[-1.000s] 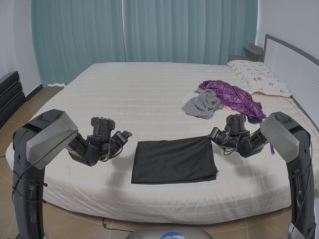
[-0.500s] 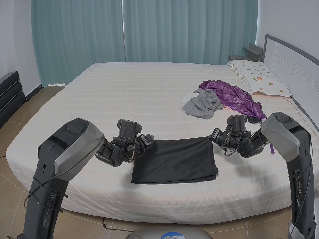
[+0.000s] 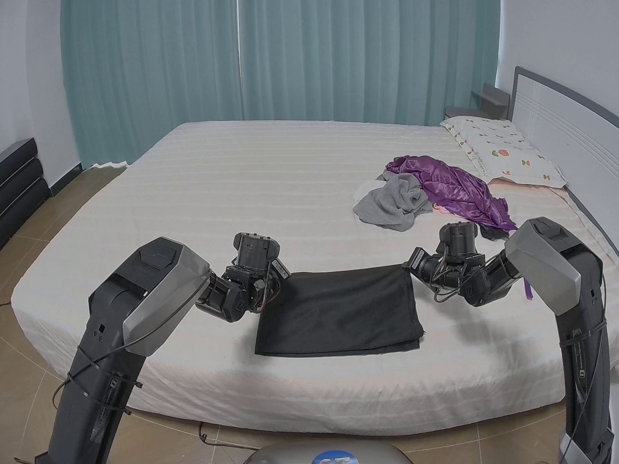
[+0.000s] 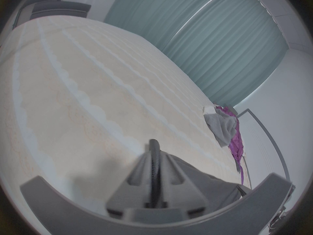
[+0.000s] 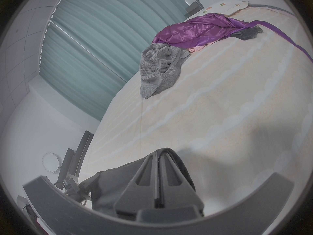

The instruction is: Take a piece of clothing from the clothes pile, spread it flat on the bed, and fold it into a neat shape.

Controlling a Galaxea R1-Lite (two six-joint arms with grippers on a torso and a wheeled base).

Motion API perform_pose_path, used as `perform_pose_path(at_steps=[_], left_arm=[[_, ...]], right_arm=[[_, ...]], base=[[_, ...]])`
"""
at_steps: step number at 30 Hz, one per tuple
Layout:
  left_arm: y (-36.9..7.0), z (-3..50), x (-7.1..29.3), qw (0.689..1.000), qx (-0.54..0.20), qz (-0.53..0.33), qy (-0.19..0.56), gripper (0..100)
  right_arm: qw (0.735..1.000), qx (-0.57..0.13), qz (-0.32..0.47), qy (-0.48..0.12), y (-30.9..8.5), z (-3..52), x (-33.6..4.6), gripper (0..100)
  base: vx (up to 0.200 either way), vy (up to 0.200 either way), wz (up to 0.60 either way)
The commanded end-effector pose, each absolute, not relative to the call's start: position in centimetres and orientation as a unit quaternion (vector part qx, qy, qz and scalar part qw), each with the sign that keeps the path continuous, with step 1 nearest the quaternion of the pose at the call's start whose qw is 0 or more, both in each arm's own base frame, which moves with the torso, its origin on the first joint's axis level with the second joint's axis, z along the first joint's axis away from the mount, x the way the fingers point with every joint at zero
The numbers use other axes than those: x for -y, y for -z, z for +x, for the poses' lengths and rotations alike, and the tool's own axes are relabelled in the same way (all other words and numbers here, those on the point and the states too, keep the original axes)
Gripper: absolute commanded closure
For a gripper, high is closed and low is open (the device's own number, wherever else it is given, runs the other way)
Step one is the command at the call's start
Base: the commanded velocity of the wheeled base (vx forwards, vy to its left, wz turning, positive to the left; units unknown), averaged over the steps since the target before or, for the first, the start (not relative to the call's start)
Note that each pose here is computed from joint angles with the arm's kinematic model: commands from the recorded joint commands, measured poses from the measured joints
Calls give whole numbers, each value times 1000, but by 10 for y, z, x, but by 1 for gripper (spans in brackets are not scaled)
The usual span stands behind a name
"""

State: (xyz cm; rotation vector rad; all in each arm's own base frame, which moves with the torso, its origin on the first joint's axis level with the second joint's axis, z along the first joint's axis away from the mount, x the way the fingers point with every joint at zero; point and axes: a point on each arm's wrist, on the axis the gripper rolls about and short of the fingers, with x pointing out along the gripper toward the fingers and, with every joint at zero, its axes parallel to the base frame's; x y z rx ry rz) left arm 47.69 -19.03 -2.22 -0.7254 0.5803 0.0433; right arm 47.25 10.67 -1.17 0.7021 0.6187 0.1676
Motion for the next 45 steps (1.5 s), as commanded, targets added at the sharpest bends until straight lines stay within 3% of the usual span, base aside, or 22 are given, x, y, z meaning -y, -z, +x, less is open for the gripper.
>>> perform_pose_path(at_steps=[1, 15, 16, 17, 18, 23, 29, 33, 38, 45], left_arm=[[24, 480, 189, 897, -269, -350, -33, 100], [25, 480, 183, 895, -267, -354, -52, 100], [25, 480, 183, 895, -267, -354, -52, 100], [25, 480, 183, 895, -267, -354, -52, 100], [24, 480, 183, 895, -267, -355, -52, 0], [17, 476, 180, 893, -264, -361, -56, 0], [-21, 463, 161, 882, -255, -391, -62, 0], [-43, 422, 145, 862, -315, -395, -30, 0], [-50, 385, 136, 839, -370, -398, -1, 0], [-44, 381, 139, 808, -370, -457, -2, 0]], right_arm=[[890, -297, 337, -77, 14, 474, -106, 100], [896, -291, 331, -52, 29, 480, -107, 100], [896, -291, 331, -52, 29, 480, -107, 0], [896, -291, 331, -52, 29, 480, -107, 0], [896, -289, 331, -53, 29, 481, -108, 0], [891, -271, 359, -55, 5, 477, -106, 0], [876, -263, 402, -46, -20, 454, -93, 0], [857, -261, 443, -24, -30, 420, -80, 0], [846, -250, 470, -21, -37, 383, -70, 0], [831, -224, 510, -17, -17, 361, -58, 0]], base=[[0, 0, 0], [0, 0, 0], [0, 0, 0], [0, 0, 0], [0, 0, 0], [0, 0, 0], [0, 0, 0], [0, 0, 0], [0, 0, 0], [0, 0, 0]])
